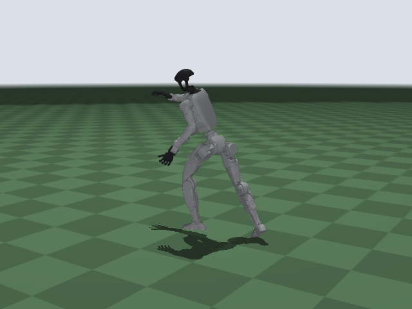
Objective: Kungfu
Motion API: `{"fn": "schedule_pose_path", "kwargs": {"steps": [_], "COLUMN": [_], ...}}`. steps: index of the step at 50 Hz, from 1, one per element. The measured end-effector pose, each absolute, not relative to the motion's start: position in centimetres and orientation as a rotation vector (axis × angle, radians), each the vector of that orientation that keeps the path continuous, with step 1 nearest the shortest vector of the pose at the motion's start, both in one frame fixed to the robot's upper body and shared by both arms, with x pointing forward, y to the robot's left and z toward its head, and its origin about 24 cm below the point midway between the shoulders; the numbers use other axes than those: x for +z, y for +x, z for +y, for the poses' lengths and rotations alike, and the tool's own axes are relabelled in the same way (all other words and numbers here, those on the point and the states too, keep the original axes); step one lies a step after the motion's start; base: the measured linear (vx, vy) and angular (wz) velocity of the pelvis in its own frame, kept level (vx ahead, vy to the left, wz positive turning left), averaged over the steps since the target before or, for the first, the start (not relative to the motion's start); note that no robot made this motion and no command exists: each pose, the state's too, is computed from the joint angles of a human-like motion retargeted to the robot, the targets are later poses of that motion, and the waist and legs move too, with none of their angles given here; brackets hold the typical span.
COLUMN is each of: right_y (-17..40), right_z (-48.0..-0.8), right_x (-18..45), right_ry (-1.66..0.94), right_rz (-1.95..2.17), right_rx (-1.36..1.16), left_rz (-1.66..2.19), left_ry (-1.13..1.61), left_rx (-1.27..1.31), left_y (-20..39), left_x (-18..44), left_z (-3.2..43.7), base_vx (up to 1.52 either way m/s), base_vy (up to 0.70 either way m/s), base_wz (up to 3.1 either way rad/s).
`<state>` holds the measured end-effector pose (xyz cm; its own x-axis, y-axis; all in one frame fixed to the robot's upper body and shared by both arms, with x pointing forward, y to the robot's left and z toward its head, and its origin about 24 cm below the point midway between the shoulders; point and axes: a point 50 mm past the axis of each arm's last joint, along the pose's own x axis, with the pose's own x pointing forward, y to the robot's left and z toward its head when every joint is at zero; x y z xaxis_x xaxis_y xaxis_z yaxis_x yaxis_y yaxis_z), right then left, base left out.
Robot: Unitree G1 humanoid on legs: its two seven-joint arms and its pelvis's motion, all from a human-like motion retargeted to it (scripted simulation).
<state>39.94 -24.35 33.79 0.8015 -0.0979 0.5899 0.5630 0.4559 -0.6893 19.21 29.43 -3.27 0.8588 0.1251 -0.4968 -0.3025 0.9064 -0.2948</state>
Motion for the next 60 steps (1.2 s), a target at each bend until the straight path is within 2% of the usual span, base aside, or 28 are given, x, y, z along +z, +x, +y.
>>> {"fn": "schedule_pose_path", "kwargs": {"steps": [4, 8, 12, 15, 19, 24, 28, 32, 36, 40, 44, 47, 50, 53, 56, 60], "right_y": [39.9, 37.9, 33.6, 29.5, 25.1, 21.9, 21.2, 20.9, 21.8, 24.1, 27.8, 30.9, 32.7, 29.8, 21.1, 7.0], "right_z": [-19.2, -13.4, -7.8, -4.3, -2.1, -1.8, -2.1, -2.0, -2.3, -2.7, -2.7, -3.9, -5.4, -9.7, -17.1, -24.1], "right_x": [32.2, 32.5, 33.9, 35.7, 37.2, 38.8, 39.8, 40.4, 39.5, 36.8, 30.6, 22.7, 12.0, -1.3, -11.3, -15.9], "right_ry": [-0.747, -0.515, -0.263, -0.082, 0.010, 0.029, -0.046, -0.056, -0.084, -0.036, 0.052, 0.091, 0.075, 0.025, -0.020, -0.116], "right_rz": [-0.713, -0.939, -1.146, -1.273, -1.377, -1.463, -1.527, -1.555, -1.535, -1.411, -1.143, -0.840, -0.374, 0.220, 0.782, 1.286], "right_rx": [-0.181, -0.002, 0.258, 0.502, 0.753, 0.924, 0.908, 0.902, 0.853, 0.789, 0.712, 0.655, 0.626, 0.539, 0.317, 0.146], "left_rz": [0.491, 0.393, 0.120, -0.170, -0.536, -0.915, -1.115, -1.202, -1.092, -0.844, -0.420, 0.026, 0.564, 1.047, 1.383, 1.827], "left_ry": [-0.081, 0.158, 0.240, 0.216, 0.125, 0.017, 0.026, -0.009, -0.062, 0.047, 0.241, 0.391, 0.571, 0.742, 0.844, 0.711], "left_rx": [0.124, -0.017, -0.149, -0.222, -0.329, -0.499, -0.495, -0.389, -0.320, -0.230, -0.217, -0.325, -0.440, -0.452, -0.496, -0.560], "left_y": [25.3, 33.0, 38.8, 40.8, 40.3, 36.4, 33.5, 32.6, 34.3, 37.8, 40.1, 38.4, 32.7, 22.3, 9.6, -7.2], "left_x": [-1.4, 3.0, 9.2, 15.5, 24.6, 33.9, 37.7, 38.3, 35.5, 29.1, 17.7, 6.9, -2.8, -10.5, -15.3, -15.2], "left_z": [30.5, 27.2, 19.9, 13.7, 7.7, 4.0, 2.8, 2.9, 3.7, 5.5, 9.1, 11.4, 18.0, 24.3, 26.0, 27.1], "base_vx": [0.45, 0.43, 0.42, 0.29, 0.39, 0.55, 0.56, 0.64, 0.71, 0.77, 1.01, 0.46, 0.38, 0.99, 0.79, 0.71], "base_vy": [0.43, 0.27, 0.08, 0.31, 0.17, 0.02, -0.13, -0.24, -0.30, -0.39, -0.69, 0.19, 0.04, -0.68, -0.48, -0.58], "base_wz": [0.01, 0.42, 0.10, 0.47, 0.66, 0.59, 0.86, 0.85, 0.89, 0.72, -0.24, 0.49, 0.07, -0.56, -1.09, -1.22]}}
